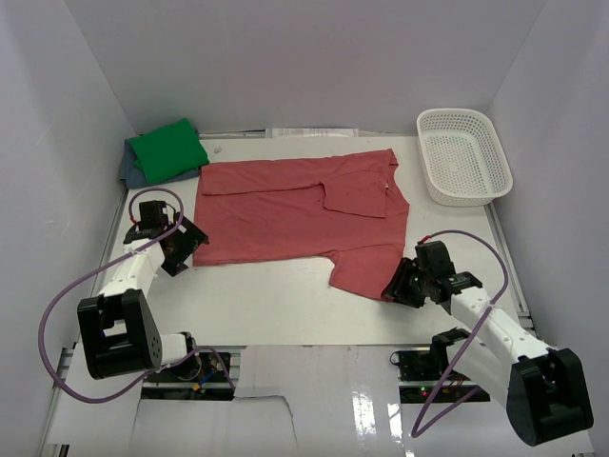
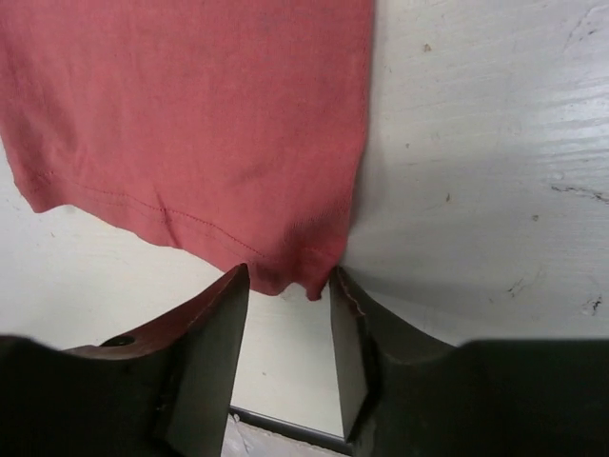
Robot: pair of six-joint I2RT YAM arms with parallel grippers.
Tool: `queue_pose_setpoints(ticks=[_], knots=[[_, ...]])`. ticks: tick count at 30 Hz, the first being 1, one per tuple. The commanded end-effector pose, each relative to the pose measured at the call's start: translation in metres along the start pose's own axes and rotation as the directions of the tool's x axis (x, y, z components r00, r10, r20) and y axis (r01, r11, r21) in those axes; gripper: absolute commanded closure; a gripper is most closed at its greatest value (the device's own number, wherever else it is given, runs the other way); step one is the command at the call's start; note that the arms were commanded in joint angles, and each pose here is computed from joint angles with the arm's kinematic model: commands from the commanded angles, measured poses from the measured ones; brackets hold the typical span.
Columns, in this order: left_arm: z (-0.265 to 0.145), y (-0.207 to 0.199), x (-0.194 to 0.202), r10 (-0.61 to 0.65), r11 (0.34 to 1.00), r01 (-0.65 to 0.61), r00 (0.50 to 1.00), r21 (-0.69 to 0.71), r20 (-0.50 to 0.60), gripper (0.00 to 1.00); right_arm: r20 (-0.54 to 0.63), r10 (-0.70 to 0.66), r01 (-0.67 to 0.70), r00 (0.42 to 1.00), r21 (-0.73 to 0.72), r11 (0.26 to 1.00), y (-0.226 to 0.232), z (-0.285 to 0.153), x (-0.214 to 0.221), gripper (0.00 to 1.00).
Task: Fold and stack the t-shirts
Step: Grap the side of the flattened tshirt closest away from the robot with both arms
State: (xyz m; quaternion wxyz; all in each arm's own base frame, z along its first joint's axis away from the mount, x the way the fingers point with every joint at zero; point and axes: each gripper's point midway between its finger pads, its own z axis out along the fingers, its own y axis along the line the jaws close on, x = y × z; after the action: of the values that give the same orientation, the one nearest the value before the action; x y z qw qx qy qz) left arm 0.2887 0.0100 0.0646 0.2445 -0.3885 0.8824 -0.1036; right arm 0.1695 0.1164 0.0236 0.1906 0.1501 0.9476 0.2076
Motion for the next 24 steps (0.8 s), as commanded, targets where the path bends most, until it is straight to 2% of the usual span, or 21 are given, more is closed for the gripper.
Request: queue_pose_setpoints(ticks=[1, 10, 15, 24], knots=[[-0.005, -0.008, -0.017, 0.008, 1.0, -0.009, 0.999, 0.017, 0.052, 0.02, -0.004, -0.032, 0.032, 0.999, 0.021, 0.999, 0.001, -0.005, -0.005, 0.52], [-0.006, -0.008, -0.017, 0.017, 1.0, -0.018, 0.998, 0.02, 0.056, 0.02, 0.018, -0.03, 0.029, 0.999, 0.062, 0.998, -0.007, -0.009, -0.007, 0.53], [-0.006, -0.008, -0.017, 0.02, 1.0, -0.021, 0.998, 0.02, 0.056, 0.02, 0.027, -0.028, 0.026, 0.999, 0.07, 0.997, -0.008, -0.01, -0.008, 0.6], [-0.007, -0.009, -0.019, 0.022, 0.999, -0.024, 0.998, 0.022, 0.06, 0.02, -0.003, -0.034, 0.034, 0.999, 0.078, 0.996, -0.009, 0.002, -0.008, 0.62]])
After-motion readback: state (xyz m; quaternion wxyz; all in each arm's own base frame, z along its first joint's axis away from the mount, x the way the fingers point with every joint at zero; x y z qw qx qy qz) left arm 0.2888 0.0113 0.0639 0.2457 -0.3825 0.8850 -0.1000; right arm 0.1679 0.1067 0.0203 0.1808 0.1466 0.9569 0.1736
